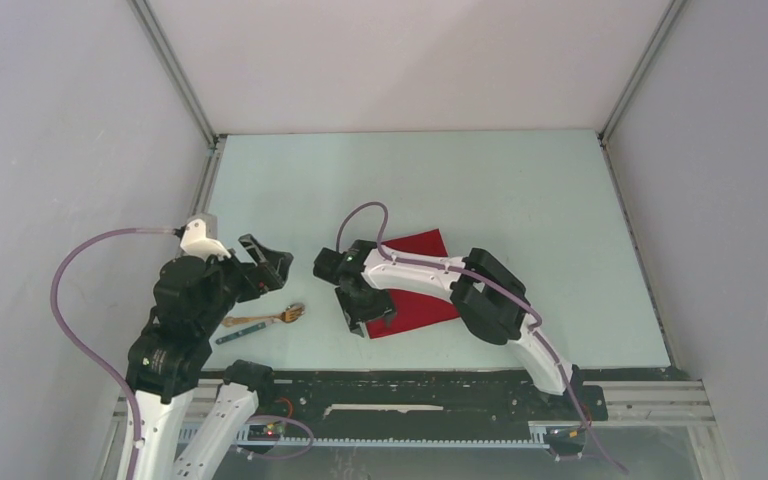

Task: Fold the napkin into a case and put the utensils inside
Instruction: Pick up the lower triangle-folded napkin from the center of the board.

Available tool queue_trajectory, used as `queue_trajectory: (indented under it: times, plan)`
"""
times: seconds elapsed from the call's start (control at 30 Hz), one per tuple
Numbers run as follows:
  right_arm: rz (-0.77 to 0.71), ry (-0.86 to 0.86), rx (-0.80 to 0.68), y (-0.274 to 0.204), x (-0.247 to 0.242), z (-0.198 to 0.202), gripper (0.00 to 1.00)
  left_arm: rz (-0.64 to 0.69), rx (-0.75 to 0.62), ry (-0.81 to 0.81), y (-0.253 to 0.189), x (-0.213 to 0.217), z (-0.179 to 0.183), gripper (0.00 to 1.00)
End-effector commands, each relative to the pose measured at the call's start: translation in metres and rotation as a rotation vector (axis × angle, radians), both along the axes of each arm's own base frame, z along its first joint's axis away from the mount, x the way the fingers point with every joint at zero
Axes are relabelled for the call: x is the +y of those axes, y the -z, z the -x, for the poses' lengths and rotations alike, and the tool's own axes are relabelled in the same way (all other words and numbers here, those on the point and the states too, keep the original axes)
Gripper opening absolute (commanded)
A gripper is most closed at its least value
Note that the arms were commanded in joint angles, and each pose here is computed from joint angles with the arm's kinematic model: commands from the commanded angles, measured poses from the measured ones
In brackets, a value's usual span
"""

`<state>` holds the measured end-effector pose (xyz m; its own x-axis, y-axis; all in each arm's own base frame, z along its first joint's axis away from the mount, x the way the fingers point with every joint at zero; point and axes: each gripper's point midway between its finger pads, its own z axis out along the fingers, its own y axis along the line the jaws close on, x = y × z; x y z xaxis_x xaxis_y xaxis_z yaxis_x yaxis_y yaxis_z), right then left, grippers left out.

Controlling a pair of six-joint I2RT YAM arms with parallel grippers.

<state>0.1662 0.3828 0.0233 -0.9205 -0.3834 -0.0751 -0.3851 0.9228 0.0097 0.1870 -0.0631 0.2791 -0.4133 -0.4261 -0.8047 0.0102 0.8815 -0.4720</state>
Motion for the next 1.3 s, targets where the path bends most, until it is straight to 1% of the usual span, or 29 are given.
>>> queue_trajectory:
  times: [0.0, 0.23, 0.33, 0.4, 0.53, 0.7, 0.8, 0.93, 1.0, 1.07, 1.17, 1.27]
  plan:
    - [0.011, 0.009, -0.029, -0.003, 0.002, -0.009, 0.67, -0.022, -0.003, 0.034, 0.003, -0.003, 0.000, 0.95]
    - [0.038, 0.015, -0.065, 0.023, -0.004, -0.013, 0.64, -0.035, -0.003, 0.034, 0.002, -0.001, 0.001, 0.95]
    - [0.055, 0.024, -0.067, 0.041, -0.015, -0.012, 0.60, -0.037, -0.010, 0.014, -0.002, 0.002, 0.004, 0.95]
    - [0.081, 0.028, -0.064, 0.049, -0.022, -0.011, 0.54, -0.035, -0.022, 0.013, -0.007, 0.003, 0.005, 0.95]
    - [0.111, 0.025, -0.080, 0.061, -0.034, -0.010, 0.41, -0.029, -0.025, 0.012, -0.010, 0.003, 0.006, 0.95]
    - [0.100, 0.002, -0.126, 0.054, -0.035, -0.018, 0.14, -0.023, -0.003, 0.007, -0.002, 0.002, 0.001, 0.95]
    - [0.041, -0.019, -0.142, 0.037, -0.024, -0.021, 0.00, -0.009, 0.025, 0.005, 0.011, -0.001, -0.005, 0.95]
    - [-0.114, -0.037, -0.161, 0.006, -0.004, -0.024, 0.00, 0.039, 0.086, 0.025, 0.040, -0.013, -0.016, 0.96]
    - [-0.177, -0.029, -0.151, -0.003, -0.003, -0.022, 0.00, 0.097, 0.142, 0.037, 0.063, -0.023, -0.023, 0.96]
    - [-0.245, -0.023, -0.143, -0.011, -0.002, -0.021, 0.00, 0.177, 0.186, 0.067, 0.080, -0.038, -0.029, 0.96]
    - [-0.307, -0.002, -0.104, -0.015, -0.009, -0.019, 0.00, 0.317, 0.244, 0.109, 0.102, -0.060, -0.039, 0.97]
    - [-0.389, 0.001, -0.099, -0.023, -0.010, -0.020, 0.00, 0.443, 0.323, 0.133, 0.125, -0.077, -0.052, 0.99]
